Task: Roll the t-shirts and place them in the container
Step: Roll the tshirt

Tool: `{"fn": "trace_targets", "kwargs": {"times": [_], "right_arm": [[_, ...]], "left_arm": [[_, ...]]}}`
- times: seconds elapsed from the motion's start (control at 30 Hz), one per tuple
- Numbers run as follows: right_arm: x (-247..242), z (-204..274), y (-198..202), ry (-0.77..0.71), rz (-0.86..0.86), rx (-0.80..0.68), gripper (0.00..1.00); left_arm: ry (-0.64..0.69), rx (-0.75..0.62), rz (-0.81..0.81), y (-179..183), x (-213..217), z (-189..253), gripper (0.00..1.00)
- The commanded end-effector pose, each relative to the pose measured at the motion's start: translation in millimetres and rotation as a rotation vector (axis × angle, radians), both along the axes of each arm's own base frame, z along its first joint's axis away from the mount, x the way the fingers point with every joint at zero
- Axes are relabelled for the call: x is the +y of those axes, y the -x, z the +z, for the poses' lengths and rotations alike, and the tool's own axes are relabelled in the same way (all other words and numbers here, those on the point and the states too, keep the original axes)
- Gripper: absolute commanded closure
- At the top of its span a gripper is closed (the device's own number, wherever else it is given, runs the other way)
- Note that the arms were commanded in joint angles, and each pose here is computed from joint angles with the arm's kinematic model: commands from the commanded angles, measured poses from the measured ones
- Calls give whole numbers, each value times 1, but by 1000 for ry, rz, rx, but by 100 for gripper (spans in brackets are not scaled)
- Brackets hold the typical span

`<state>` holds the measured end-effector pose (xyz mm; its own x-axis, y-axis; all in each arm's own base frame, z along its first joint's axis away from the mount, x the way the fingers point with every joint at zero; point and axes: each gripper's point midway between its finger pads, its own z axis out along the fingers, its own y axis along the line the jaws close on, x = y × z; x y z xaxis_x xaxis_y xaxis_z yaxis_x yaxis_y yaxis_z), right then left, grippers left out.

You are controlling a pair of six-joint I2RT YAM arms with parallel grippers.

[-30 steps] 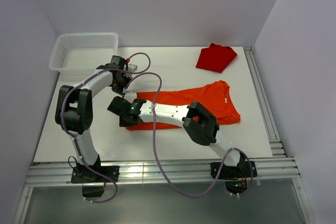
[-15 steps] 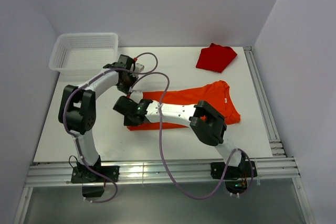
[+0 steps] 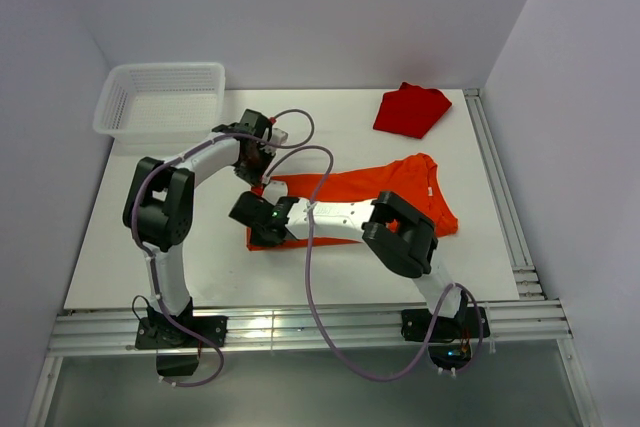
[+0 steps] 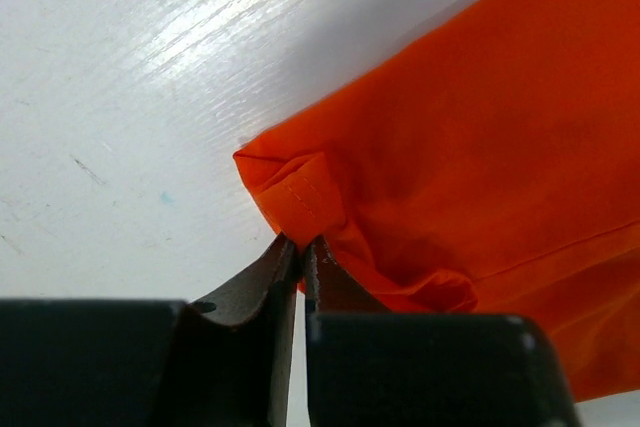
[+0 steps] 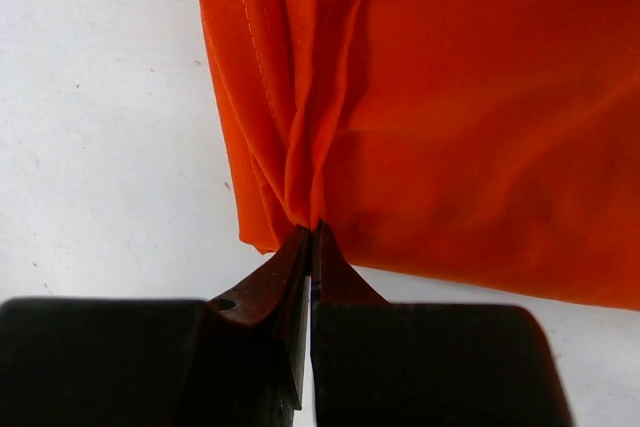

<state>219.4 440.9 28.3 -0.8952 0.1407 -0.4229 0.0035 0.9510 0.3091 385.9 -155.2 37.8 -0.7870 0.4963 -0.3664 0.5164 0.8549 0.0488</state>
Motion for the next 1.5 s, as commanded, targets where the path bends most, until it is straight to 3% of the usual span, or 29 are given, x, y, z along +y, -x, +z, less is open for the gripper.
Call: {"fn": "trace_targets", "kwargs": {"times": [0.0,0.17,0.47,0.73,0.87,1.27,1.4,1.47], "right_arm": [[0,38,-11,-85,-54,-57,98],[-4,38,-11,-87,-69,-61,95],[-9,31,-13,-88,-96,-50,90],[-20,28,-14,-86,-132,-47,81],[-23,29,-15,-91,-141,-51,75],[-30,25,-17,-87,-157,-44,74],[-36,29,-19,-88,-168,-58,71],[-39,35,-21,-90,-174,-74,68]], "left_arm": [[24,-49,4,-13,-13,14,87],[30,-68,-3,-16,-14,23,71],[75,-78,-55,-16,-24,42,56],[112,-69,-77,-16,-31,51,55],[161,-82,-87,-17,-34,66,50],[248,-116,-53,-26,-11,103,50],[266,-121,-25,-25,6,109,55],[267,-109,-15,-21,14,102,62]]}}
